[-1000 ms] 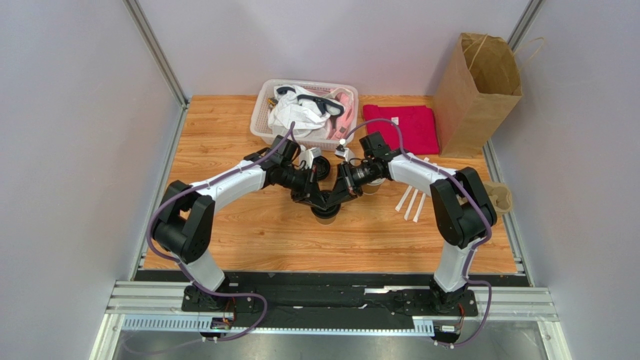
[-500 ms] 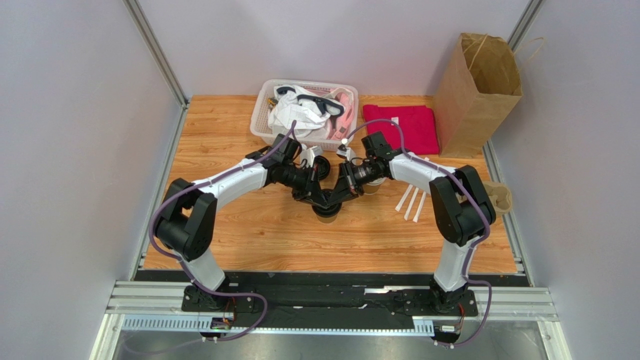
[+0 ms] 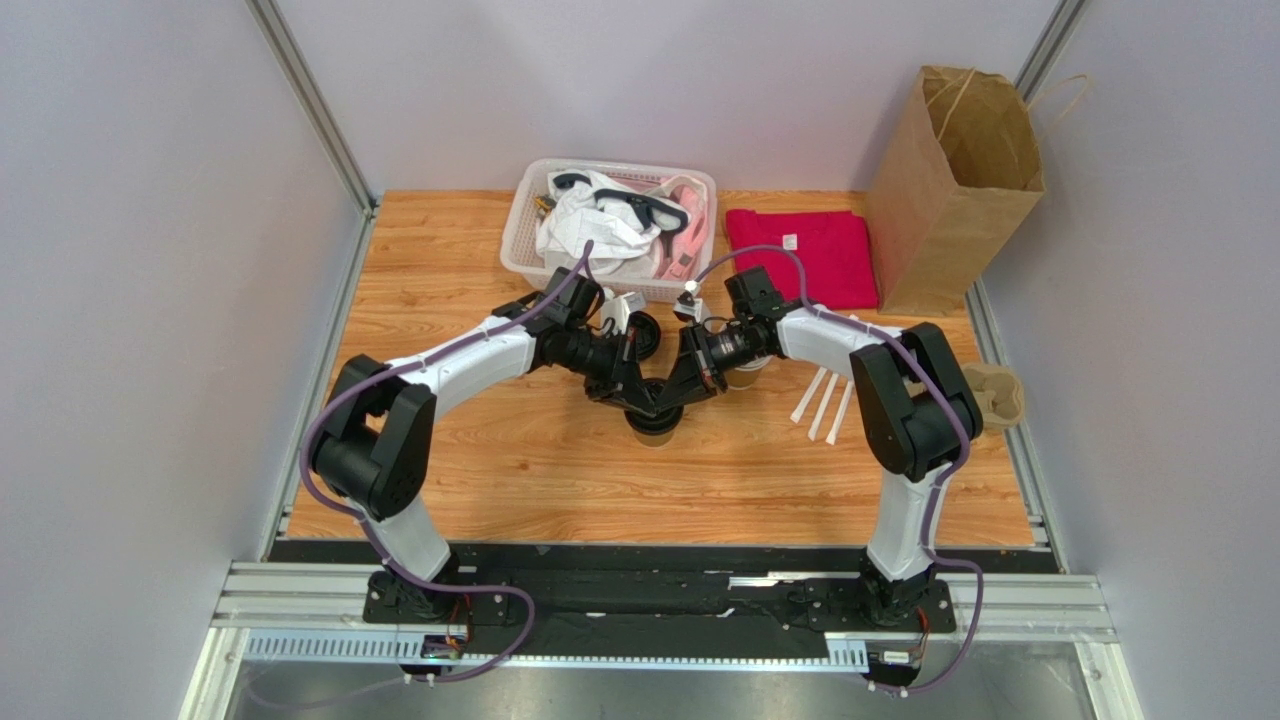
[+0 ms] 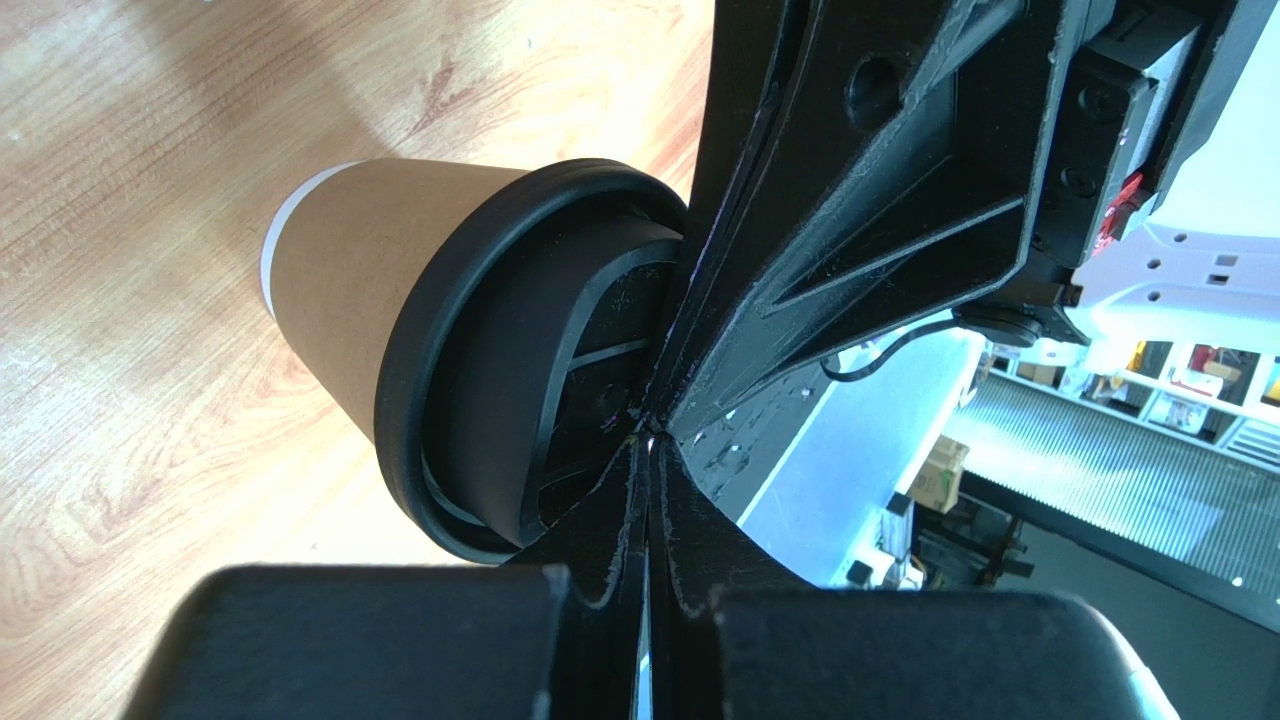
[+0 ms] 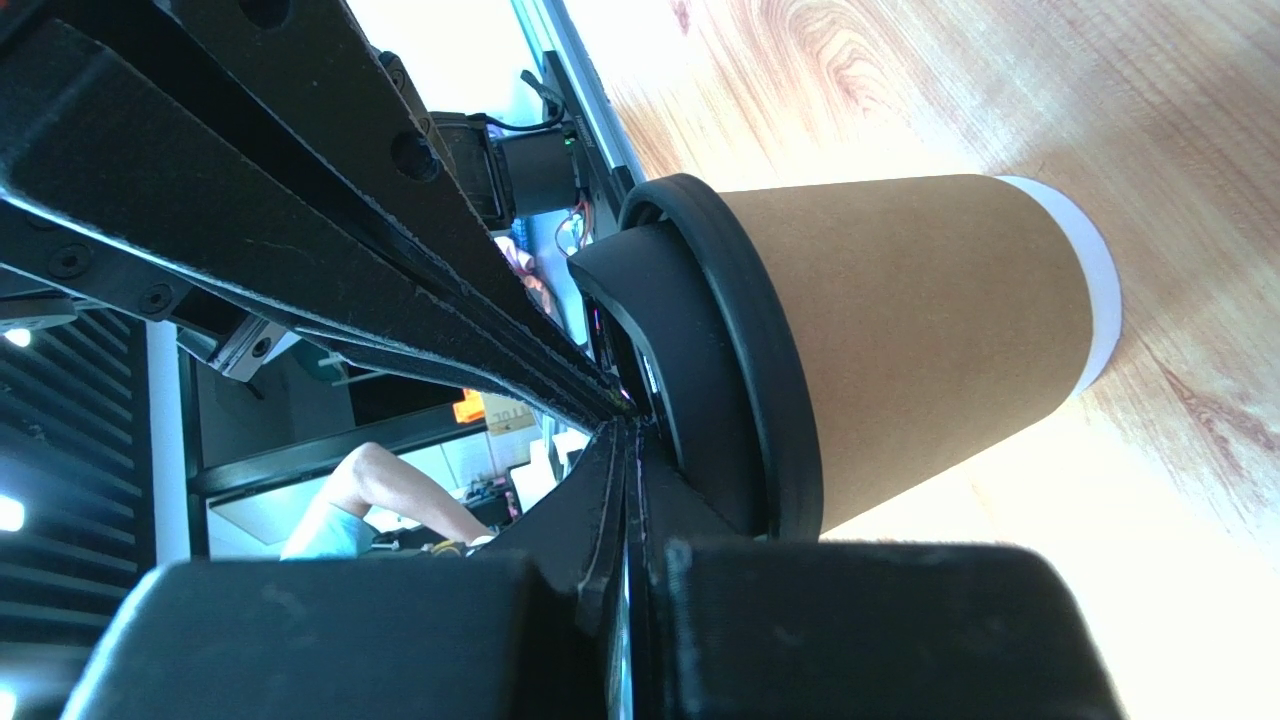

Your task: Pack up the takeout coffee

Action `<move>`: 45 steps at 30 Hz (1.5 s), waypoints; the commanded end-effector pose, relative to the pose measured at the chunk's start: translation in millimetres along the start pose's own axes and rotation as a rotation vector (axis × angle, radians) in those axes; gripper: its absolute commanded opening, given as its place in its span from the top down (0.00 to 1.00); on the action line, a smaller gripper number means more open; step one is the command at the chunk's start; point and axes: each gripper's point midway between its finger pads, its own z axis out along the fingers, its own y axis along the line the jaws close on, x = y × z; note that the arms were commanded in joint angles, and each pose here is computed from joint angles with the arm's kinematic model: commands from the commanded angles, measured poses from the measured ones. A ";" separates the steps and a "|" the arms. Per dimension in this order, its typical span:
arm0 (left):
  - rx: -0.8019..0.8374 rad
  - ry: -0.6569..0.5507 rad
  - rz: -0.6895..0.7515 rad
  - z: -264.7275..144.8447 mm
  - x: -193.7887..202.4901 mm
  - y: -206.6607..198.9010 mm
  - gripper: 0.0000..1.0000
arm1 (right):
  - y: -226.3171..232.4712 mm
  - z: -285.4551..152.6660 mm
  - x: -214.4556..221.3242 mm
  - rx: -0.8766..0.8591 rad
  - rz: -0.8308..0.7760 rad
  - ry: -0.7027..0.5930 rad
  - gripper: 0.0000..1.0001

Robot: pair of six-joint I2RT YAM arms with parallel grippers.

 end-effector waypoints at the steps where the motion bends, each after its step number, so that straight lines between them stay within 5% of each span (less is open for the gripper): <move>1: -0.350 0.030 -0.031 12.8 18.2 93.0 1.00 | -85.2 7.9 -2.6 0.282 0.024 -0.053 1.00; 20: -0.060 -0.073 0.090 -1.7 -8.3 15.4 1.00 | 43.2 -12.3 -14.1 0.057 -0.178 -0.069 0.94; 34: 0.157 -0.208 0.163 -42.2 -35.3 -47.8 1.00 | 49.7 -16.6 -8.4 0.061 -0.184 -0.069 0.95; 45: 0.126 -0.156 0.089 -15.9 -49.4 -18.0 1.00 | 13.8 -9.8 -6.6 0.137 -0.163 -0.060 0.97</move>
